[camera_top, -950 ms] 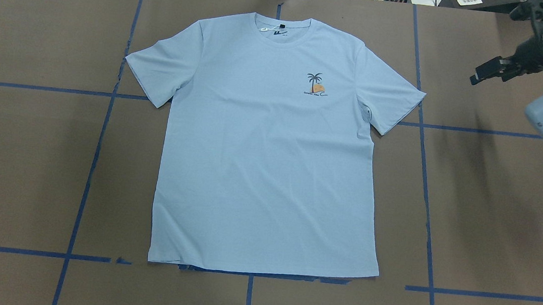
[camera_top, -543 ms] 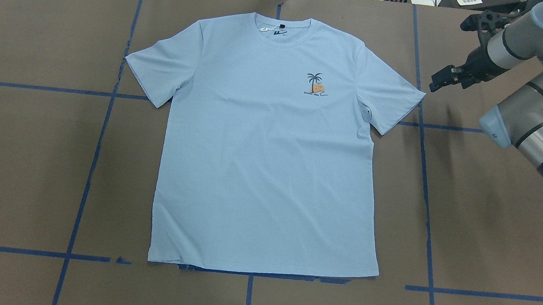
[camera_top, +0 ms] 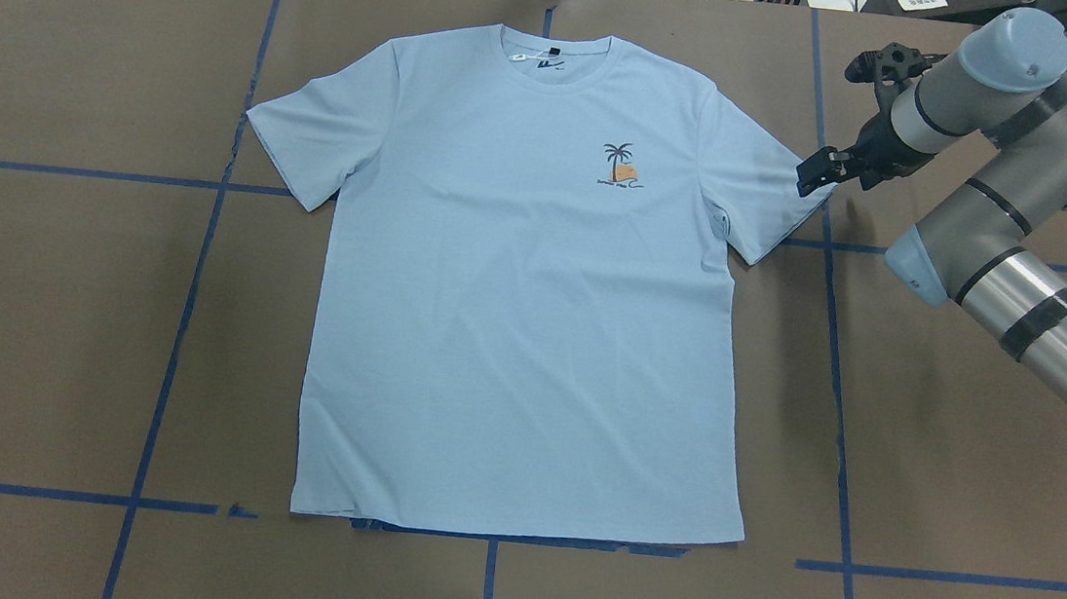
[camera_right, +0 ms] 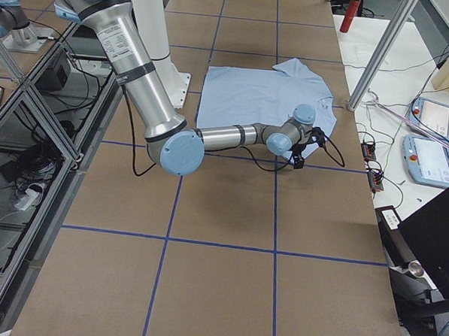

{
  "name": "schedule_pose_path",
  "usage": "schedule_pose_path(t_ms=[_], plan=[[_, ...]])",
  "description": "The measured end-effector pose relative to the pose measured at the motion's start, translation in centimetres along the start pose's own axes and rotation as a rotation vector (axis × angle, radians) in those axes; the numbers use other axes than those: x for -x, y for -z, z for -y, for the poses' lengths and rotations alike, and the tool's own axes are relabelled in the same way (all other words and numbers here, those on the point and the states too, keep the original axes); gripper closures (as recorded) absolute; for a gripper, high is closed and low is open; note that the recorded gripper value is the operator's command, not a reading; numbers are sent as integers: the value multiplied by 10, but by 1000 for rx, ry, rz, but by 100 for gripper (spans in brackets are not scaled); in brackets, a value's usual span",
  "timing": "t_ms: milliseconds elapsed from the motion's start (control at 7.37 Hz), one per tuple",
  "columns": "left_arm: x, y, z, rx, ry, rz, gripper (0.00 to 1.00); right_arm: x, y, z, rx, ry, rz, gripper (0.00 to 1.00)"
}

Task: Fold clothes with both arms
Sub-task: 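Move the right gripper to the sleeve nearest it and grasp its edge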

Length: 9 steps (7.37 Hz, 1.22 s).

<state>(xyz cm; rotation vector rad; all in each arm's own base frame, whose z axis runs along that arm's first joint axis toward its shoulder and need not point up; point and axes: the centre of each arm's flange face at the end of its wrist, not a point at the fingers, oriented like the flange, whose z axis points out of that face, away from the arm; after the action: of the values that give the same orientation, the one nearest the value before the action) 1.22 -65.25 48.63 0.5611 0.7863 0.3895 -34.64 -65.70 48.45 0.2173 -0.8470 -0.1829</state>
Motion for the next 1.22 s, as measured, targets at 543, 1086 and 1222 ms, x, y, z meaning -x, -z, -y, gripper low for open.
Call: schedule_pose_path(t_ms=[543,1086,1222], plan=[[-1,1,1,-9,-12,0,0,0,-12,9,4,-12,-34,45],[-3,3,7,-15,-16,1,0,-1,-16,8,9,-15,-39,100],[-3,4,10,-18,-18,1,0,1,-15,8,8,-14,-37,100]])
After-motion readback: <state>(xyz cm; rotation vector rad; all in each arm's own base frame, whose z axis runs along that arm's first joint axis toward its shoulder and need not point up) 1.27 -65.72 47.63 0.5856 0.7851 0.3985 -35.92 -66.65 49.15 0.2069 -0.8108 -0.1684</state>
